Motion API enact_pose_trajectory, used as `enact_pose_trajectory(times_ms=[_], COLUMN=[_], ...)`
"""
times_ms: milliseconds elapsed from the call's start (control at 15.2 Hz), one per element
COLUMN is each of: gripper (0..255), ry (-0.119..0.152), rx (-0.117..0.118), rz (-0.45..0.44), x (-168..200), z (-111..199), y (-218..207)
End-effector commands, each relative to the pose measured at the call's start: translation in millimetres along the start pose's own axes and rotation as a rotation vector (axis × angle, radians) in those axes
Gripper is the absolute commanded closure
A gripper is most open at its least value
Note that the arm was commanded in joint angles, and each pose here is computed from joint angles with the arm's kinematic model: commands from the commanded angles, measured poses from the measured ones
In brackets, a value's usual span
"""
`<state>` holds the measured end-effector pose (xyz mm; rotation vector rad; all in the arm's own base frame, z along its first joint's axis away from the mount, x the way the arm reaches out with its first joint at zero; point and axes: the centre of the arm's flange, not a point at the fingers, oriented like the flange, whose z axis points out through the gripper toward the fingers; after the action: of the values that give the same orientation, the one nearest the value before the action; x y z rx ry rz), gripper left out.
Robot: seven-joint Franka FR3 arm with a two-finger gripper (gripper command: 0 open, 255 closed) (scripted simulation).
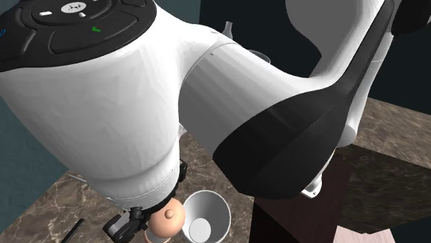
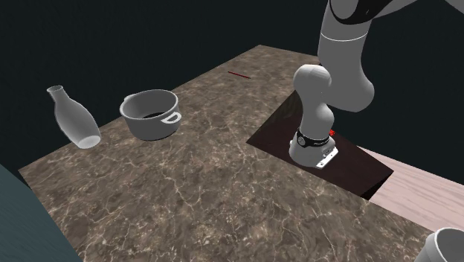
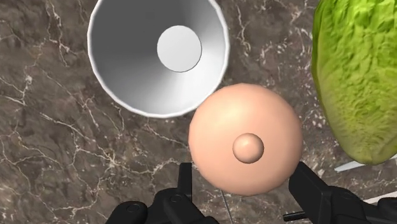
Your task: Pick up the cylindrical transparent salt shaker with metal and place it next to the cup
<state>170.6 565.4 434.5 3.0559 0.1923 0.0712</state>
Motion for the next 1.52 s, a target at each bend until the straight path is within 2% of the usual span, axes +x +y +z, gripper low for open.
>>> enact_pose_trajectory(times_ms=[0,198,660,726,1056,1320,1452], gripper=[255,255,255,0,0,0,0], ry=[0.0,0.0,0.0,0.0,0.0,0.0,0.0], rx=[0.0,0.0,0.0,0.0,0.0,0.0,0.0], rz=[0.0,0.0,0.0,0.0,0.0,0.0,0.0], x=[-1,-1,-1,-1,-1,-1,-1], z=[10,24,24,24,24,-26,-26], y=[0,-1,-1,-1,-1,-1,-1])
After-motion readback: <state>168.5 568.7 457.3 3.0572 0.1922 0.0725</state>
